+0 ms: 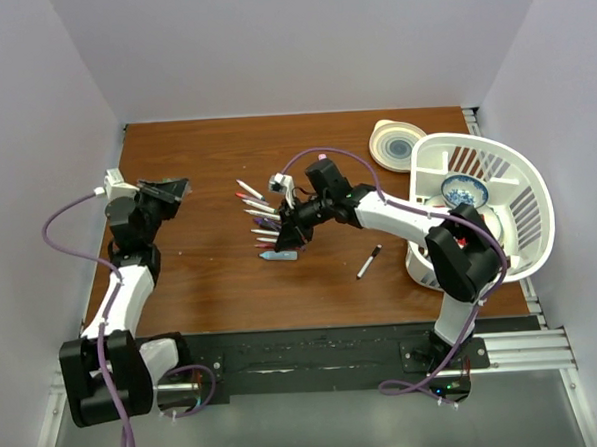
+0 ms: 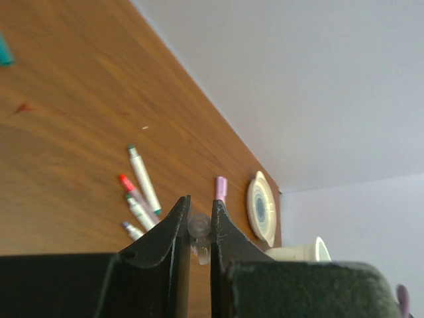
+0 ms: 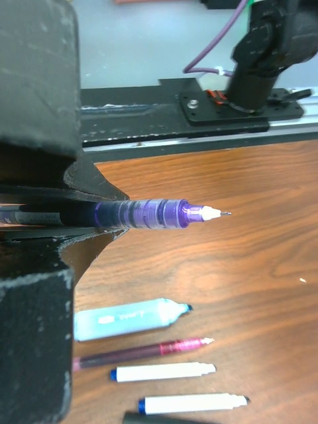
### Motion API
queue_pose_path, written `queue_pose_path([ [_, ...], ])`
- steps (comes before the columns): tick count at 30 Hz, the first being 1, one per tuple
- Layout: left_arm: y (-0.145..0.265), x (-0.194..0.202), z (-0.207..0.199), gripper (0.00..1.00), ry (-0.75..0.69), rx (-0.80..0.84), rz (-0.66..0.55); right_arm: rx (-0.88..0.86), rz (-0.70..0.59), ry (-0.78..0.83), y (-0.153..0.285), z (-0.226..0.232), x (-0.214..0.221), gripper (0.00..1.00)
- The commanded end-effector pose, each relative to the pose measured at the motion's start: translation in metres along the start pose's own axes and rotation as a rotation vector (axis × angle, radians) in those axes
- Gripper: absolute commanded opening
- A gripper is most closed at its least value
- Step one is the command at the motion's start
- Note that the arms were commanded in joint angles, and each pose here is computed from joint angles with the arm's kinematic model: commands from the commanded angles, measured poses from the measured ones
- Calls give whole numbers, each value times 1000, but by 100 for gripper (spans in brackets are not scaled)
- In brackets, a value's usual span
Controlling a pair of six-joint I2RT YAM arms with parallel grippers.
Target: Open the pen caps
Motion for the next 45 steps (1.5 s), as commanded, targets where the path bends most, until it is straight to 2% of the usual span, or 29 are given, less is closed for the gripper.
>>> queue_pose_path([
  [1, 11, 0, 70, 0, 98, -284, -46, 1, 4, 97, 5, 2, -11, 0],
  [4, 16, 0, 105, 0, 169, -364, -63, -6, 4, 95, 4, 3, -11, 0],
  [7, 13, -3, 126, 8, 213, -416, -83, -3, 7, 94, 4, 1, -11, 0],
  [13, -3, -20, 153, 9, 250, -505, -144, -9, 13, 88, 4, 1, -10, 0],
  [17, -21, -36, 160, 32, 249, -526, -167, -7, 10, 91, 5, 2, -13, 0],
  [22, -30, -46, 169, 48, 264, -550, -160, 2, 13, 104, 6, 3, -14, 0],
  [25, -29, -54, 161, 59, 252, -526, -169, 12, 16, 113, 7, 1, -14, 0],
  [27, -25, -60, 153, 70, 247, -529, -178, 15, 24, 113, 6, 0, -12, 0],
  [30, -18, -64, 134, 72, 215, -482, -166, 35, 68, 139, 5, -5, -7, 0],
  [34, -9, -60, 103, 73, 148, -360, -94, 75, 220, 257, 0, -10, 13, 0],
  [39, 7, -49, 57, 80, -62, -115, 38, 186, 371, 360, -9, -21, 29, 0],
  [40, 11, -43, 49, 84, -97, -65, 96, 198, 400, 380, -15, -19, 32, 0],
  [44, 25, -26, 37, 89, -302, -16, 204, 264, 500, 438, -29, -20, 43, 2],
  [45, 29, -24, 32, 89, -342, -15, 193, 289, 528, 459, -31, -21, 45, 3],
])
Point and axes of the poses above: each gripper's point midway between its finger pads, its own y axis back along the fingers, its own z axis along the line the jaws close on, x = y × z, the point moved 6 cm from there along y, back along the fingers, and after that the axes turned 11 degrees about y, right-handed, at the moved point
